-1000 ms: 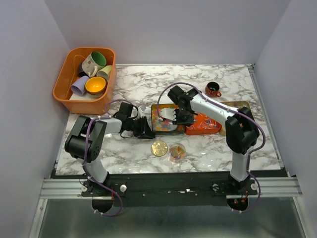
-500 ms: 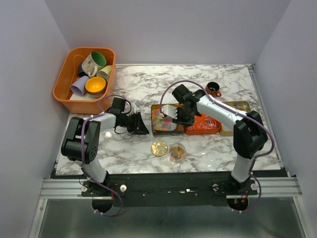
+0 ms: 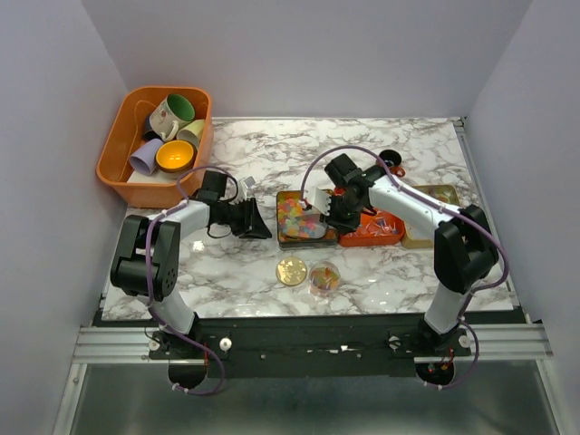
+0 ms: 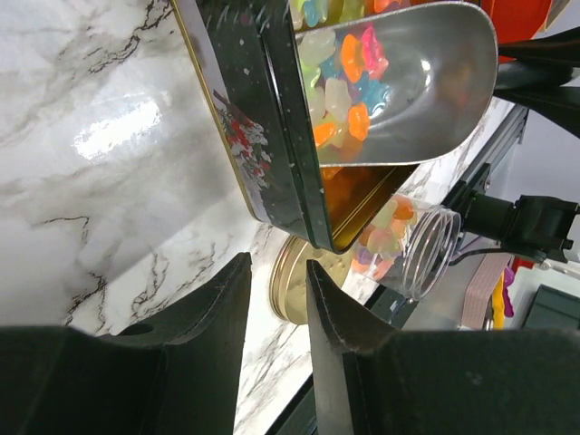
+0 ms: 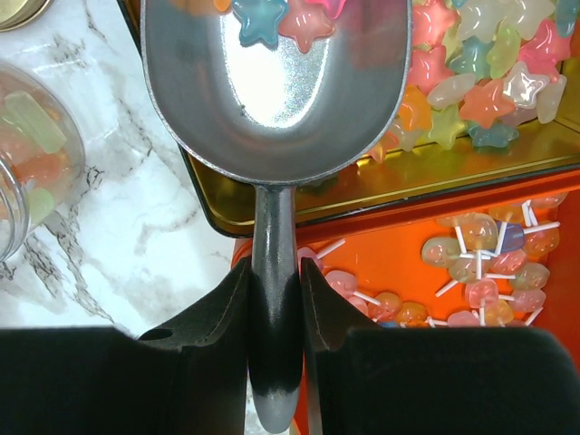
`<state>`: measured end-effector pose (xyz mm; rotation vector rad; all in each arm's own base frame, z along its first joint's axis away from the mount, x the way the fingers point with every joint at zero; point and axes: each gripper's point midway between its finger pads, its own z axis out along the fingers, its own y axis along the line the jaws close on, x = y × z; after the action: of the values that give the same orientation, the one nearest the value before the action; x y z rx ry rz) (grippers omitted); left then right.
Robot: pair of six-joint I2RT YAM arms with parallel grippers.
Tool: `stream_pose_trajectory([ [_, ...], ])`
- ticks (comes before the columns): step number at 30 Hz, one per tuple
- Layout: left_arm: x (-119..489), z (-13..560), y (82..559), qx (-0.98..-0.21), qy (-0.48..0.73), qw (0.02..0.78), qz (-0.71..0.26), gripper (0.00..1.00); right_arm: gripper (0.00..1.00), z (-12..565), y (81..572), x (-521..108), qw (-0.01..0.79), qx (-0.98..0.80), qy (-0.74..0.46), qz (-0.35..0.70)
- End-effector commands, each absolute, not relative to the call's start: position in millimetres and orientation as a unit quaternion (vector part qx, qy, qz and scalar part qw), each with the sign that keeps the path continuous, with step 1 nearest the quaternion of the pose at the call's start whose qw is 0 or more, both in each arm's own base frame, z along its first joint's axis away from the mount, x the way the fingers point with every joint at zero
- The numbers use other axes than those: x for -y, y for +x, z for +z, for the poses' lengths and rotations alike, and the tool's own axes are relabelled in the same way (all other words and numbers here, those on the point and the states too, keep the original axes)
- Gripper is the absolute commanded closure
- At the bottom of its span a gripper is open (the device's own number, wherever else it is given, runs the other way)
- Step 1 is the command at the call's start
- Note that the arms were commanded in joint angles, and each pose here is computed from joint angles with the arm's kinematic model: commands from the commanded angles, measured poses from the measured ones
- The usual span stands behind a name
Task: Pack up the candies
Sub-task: Scoop the fake candies from the storage box.
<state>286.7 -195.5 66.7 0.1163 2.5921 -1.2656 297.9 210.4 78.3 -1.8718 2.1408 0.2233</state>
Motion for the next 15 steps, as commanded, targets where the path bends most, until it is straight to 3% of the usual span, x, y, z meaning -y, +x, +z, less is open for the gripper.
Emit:
stream_pose_trajectory([
  [1, 197, 71, 291, -0.885, 0.043, 0.126, -0.447, 0.6, 0.82, 78, 285, -222, 0.125, -0.738, -0.652, 0.124],
  [4, 198, 70, 292, -0.884, 0.038, 0.125, -0.448, 0.6, 0.7, 79, 280, -223, 0.111, -0.736, -0.653, 0.137],
  [11, 198, 67, 293, -0.886, 0.033, 0.121, -0.447, 0.6, 0.66, 67, 273, -218, 0.063, -0.745, -0.648, 0.143],
  [14, 198, 65, 294, -0.886, 0.03, 0.119, -0.447, 0.6, 0.68, 62, 270, -217, 0.047, -0.749, -0.644, 0.147],
  [15, 199, 65, 295, -0.886, 0.031, 0.119, -0.447, 0.6, 0.88, 60, 269, -218, 0.041, -0.75, -0.643, 0.149],
])
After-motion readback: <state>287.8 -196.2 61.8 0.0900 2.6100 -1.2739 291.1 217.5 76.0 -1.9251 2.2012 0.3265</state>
